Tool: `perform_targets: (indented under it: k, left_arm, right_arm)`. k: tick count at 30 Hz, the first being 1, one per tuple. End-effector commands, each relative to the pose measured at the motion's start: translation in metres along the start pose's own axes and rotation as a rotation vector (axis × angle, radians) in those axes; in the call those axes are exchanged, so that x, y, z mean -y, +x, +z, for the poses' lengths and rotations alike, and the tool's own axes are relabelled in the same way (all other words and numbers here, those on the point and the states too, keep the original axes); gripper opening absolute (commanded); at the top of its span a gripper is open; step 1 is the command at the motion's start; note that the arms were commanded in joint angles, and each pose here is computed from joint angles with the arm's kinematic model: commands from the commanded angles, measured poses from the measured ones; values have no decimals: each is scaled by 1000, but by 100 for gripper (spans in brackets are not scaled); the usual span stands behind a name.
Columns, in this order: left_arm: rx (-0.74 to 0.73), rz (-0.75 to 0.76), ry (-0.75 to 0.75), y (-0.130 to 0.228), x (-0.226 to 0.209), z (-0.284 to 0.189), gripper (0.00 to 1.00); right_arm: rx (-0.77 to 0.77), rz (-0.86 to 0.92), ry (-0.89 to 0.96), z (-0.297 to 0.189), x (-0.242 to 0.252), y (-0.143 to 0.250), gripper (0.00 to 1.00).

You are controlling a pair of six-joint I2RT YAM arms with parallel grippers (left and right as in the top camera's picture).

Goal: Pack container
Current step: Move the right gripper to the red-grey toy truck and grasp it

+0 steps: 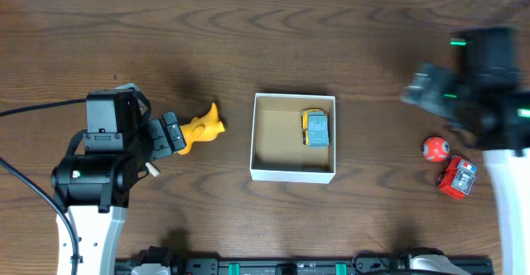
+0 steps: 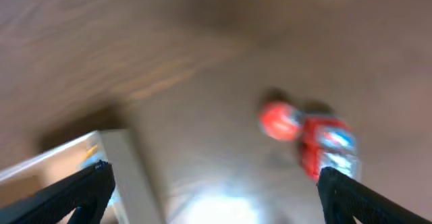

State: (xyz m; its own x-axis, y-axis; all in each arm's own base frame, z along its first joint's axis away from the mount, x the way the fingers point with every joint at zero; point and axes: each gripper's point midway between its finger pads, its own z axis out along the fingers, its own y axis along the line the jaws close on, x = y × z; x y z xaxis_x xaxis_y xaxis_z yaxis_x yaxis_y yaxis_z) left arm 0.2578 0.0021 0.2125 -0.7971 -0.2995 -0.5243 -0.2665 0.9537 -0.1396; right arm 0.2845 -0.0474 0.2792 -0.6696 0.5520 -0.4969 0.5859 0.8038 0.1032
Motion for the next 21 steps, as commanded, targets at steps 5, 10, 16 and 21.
perform_targets:
  k: [5,10,16,21]
  left_arm:
    - [17,-8,2,-5,0,-5,98]
    - [17,-8,2,-5,0,-5,98]
    - [17,-8,2,-5,0,-5,98]
    - [17,-8,2,-5,0,-5,98]
  right_arm:
    - [-157,201,132,41,78,18,99]
    - [-273,247,158,90,104,57,99]
    - [-330,244,175,128,125,90,99]
    - [-324,227,178,144,138,99,99]
